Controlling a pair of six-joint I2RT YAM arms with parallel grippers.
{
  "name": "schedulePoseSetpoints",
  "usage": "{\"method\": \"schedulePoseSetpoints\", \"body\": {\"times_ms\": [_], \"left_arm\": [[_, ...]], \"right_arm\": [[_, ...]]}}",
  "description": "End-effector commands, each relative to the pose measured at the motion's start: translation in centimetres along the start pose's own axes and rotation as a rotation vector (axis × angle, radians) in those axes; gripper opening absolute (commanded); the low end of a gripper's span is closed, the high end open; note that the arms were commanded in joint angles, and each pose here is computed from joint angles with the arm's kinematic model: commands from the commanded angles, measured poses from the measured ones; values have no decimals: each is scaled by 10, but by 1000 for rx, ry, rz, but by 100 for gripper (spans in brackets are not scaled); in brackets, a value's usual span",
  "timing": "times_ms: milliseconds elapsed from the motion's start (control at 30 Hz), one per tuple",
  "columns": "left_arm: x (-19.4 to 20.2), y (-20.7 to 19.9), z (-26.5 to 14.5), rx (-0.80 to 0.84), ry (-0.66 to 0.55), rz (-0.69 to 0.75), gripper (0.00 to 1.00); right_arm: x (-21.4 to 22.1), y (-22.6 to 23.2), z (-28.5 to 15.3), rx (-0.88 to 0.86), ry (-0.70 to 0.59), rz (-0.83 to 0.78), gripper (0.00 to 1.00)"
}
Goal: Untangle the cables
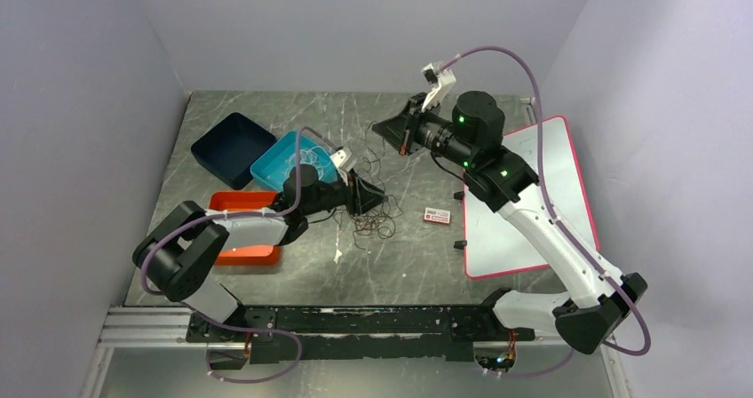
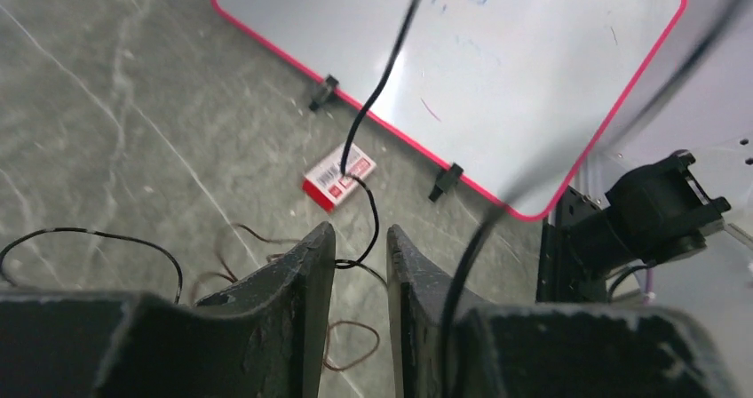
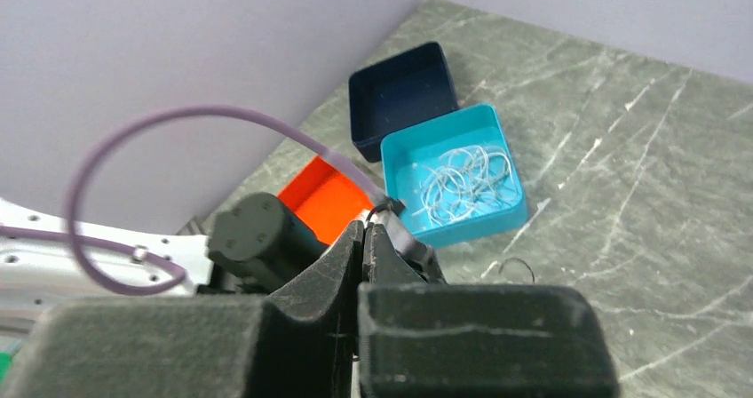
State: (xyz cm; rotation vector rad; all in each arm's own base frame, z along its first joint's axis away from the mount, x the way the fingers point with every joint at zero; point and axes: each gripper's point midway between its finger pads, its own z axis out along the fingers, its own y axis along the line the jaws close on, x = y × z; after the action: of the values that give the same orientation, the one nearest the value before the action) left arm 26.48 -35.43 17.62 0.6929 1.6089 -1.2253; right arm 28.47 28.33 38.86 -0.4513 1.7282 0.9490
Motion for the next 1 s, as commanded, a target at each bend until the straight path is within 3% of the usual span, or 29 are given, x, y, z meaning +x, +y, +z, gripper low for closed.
{"method": "schedulePoseSetpoints", "body": {"times_ms": [0, 500, 967], "left_arm": [[-1, -22, 3, 96, -43, -25, 34], [50, -12, 5, 69, 45, -81, 33], [68, -9, -4, 47, 84, -95, 30]], "right_arm": [[-46, 20, -18, -48, -148, -15, 0], [-118, 51, -53, -84, -324, -94, 0], [-177, 45, -87, 61, -496, -203, 0]]}}
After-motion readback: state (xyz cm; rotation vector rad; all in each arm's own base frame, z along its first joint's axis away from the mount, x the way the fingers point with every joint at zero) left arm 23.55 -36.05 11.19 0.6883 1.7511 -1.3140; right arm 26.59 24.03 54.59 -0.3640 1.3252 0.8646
